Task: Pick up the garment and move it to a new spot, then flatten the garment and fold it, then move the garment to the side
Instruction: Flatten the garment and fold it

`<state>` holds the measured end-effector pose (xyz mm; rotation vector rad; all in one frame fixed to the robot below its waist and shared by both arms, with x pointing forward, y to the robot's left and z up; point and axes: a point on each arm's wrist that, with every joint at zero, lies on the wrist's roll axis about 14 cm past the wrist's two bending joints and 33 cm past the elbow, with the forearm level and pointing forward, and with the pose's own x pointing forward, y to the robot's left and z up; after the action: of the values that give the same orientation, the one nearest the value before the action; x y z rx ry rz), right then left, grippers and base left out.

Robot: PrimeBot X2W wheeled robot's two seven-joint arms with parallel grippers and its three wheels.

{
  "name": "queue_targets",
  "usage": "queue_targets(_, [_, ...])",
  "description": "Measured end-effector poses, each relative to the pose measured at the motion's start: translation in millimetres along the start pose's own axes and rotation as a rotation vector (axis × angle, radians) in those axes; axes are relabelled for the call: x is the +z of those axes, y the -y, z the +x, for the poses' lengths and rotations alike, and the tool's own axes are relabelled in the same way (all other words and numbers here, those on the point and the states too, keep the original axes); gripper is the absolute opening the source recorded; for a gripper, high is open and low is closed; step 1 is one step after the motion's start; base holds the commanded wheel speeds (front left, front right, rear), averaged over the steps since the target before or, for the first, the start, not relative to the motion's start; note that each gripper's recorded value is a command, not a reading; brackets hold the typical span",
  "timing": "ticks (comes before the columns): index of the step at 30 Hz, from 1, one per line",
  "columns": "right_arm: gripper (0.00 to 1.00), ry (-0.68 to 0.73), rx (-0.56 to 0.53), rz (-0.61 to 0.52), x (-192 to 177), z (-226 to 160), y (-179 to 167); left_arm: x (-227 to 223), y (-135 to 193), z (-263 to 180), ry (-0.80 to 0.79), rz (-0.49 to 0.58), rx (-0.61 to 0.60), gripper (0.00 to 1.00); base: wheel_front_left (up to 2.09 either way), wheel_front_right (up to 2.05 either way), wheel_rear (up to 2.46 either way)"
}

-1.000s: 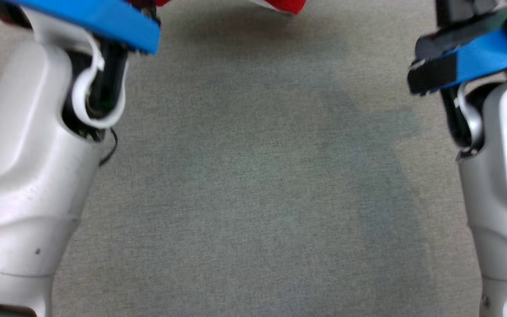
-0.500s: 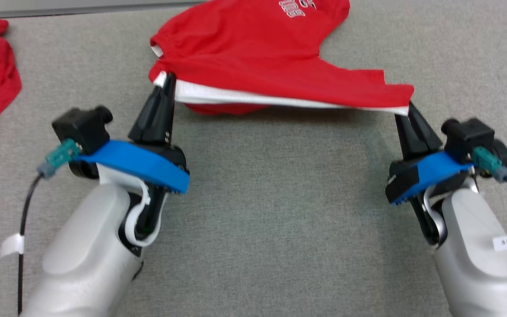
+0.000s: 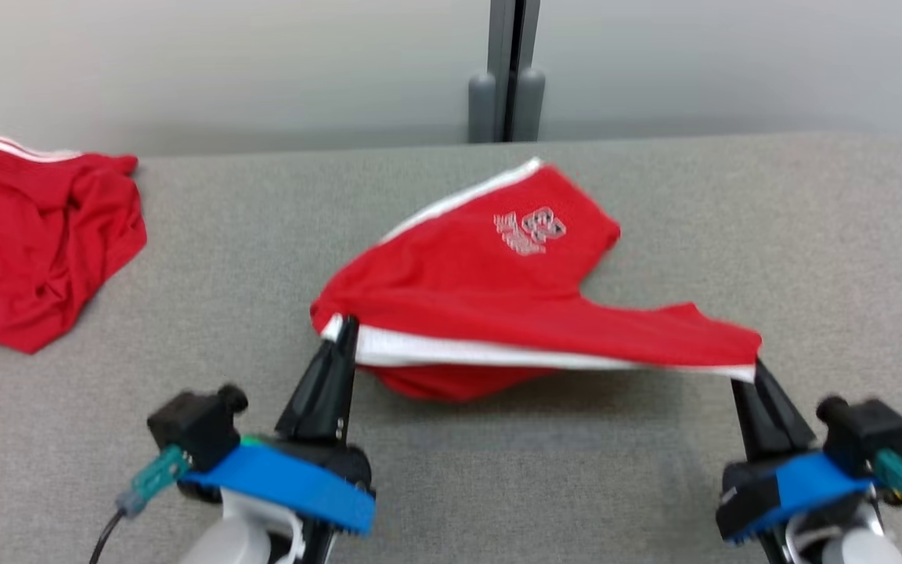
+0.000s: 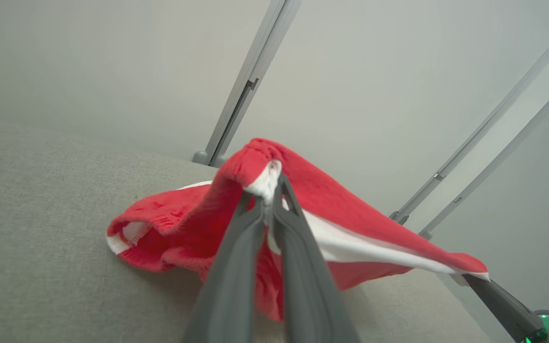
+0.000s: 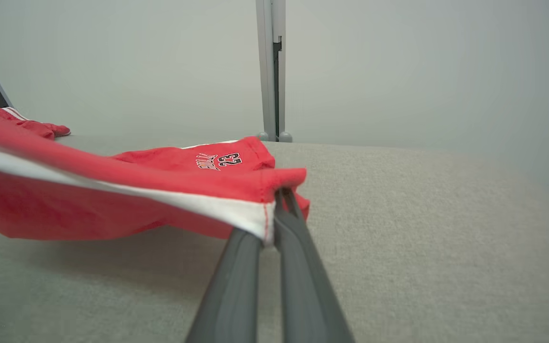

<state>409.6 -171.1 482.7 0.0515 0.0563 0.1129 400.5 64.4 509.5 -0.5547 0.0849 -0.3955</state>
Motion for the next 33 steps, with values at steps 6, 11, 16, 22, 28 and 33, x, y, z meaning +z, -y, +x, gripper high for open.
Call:
queue_targets(6, [0.00,-0.038,-0.051,-0.008,9,-54,7,-7,15,-39,-0.041,-0.017,0.025,0.00,0.00,0.00,0.00])
queue_targets(11, [0.00,-0.069,-0.066,-0.019,11,-63,9,-19,10,-53,-0.081,-0.054,0.081,0.00,0.00,0.00,0.00])
queue_targets(16, [0.00,-0.133,-0.068,-0.018,-6,-52,12,-38,-1,-55,-0.136,-0.091,0.139,0.00,0.00,0.00,0.00])
queue_targets(22, [0.00,-0.183,-0.045,-0.053,-21,-15,12,-55,-21,-47,-0.171,-0.145,0.222,0.00,0.00,0.00,0.00])
queue_targets(28, [0.00,-0.195,0.026,-0.099,-18,44,1,-55,-44,-29,-0.153,-0.202,0.315,0.00,0.00,0.00,0.00])
queue_targets(33, [0.00,-0.249,0.098,-0.172,-21,92,-7,-53,-59,-13,-0.129,-0.251,0.377,0.00,0.00,0.00,0.00])
